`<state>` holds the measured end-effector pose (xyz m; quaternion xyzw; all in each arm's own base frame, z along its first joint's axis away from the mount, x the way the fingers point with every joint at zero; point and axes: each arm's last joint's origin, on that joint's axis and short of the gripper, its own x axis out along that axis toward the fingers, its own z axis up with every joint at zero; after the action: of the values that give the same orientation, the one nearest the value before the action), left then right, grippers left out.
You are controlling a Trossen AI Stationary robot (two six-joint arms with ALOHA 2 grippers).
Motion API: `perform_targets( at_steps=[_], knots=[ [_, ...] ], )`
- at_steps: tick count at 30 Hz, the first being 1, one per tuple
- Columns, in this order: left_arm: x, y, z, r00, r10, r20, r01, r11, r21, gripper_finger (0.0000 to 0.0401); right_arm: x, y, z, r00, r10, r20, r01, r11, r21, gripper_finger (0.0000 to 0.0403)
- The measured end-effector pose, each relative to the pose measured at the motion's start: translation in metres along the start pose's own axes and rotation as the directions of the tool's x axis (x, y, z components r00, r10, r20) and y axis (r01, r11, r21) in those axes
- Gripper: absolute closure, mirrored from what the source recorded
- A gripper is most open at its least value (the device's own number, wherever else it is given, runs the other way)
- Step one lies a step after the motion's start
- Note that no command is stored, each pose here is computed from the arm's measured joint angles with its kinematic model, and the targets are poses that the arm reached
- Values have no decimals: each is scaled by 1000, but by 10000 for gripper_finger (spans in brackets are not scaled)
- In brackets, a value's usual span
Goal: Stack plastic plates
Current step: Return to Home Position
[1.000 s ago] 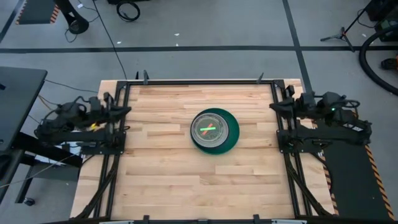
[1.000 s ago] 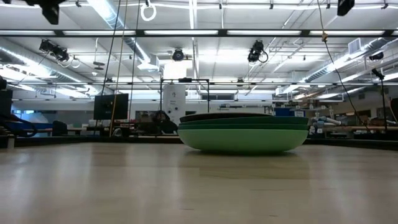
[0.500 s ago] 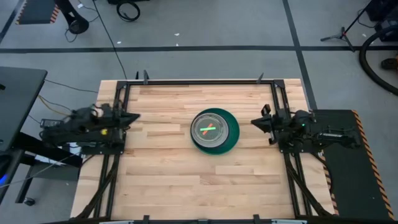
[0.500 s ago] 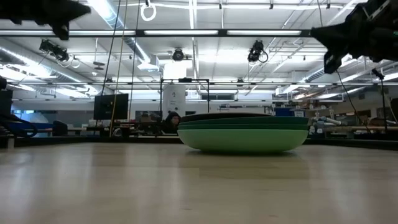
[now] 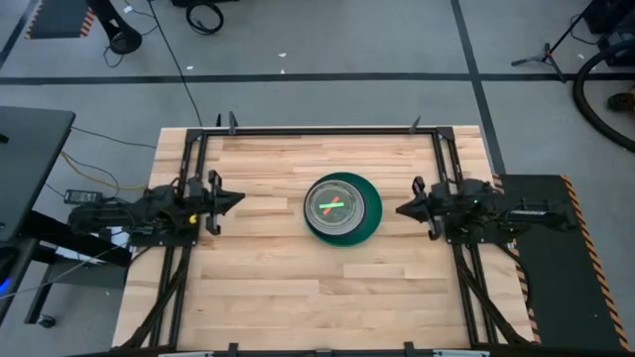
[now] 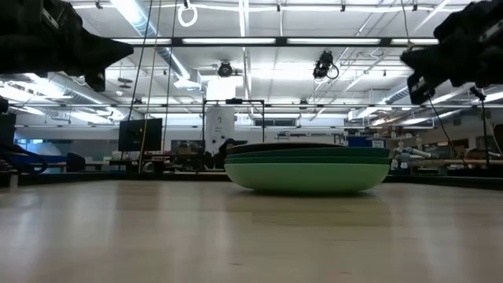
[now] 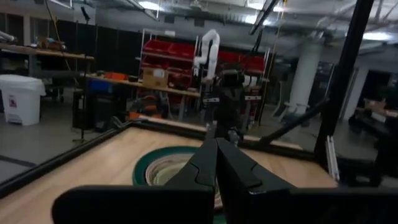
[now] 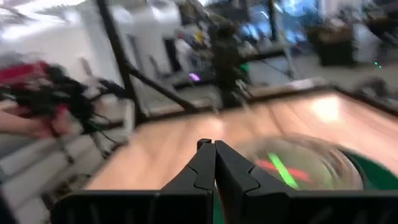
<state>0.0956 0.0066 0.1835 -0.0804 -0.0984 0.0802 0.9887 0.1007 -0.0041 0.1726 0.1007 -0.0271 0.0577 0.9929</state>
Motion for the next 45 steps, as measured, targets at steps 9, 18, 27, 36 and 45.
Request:
perform_targets(
  at_steps=[9, 18, 27, 36, 45],
  knots=[
    [0, -1, -15, 987, -15, -159, 23, 999, 49, 387, 4, -6, -14, 963, -240, -119, 242, 970, -1, 387],
    [1, -1, -16, 986, -11, -166, 19, 999, 51, 387, 7, -7, -19, 955, -244, -169, 257, 965, 54, 387],
    [1, -1, -14, 989, -11, -147, 18, 999, 48, 387, 7, -7, -19, 955, -242, -169, 257, 964, 74, 387],
    [1, -2, -14, 990, -14, -143, 20, 999, 47, 387, 7, -7, -19, 956, -241, -167, 256, 964, 74, 387],
    [1, -2, -14, 990, -15, -142, 22, 999, 46, 387, 7, -7, -19, 956, -241, -166, 256, 964, 74, 387]
  ],
)
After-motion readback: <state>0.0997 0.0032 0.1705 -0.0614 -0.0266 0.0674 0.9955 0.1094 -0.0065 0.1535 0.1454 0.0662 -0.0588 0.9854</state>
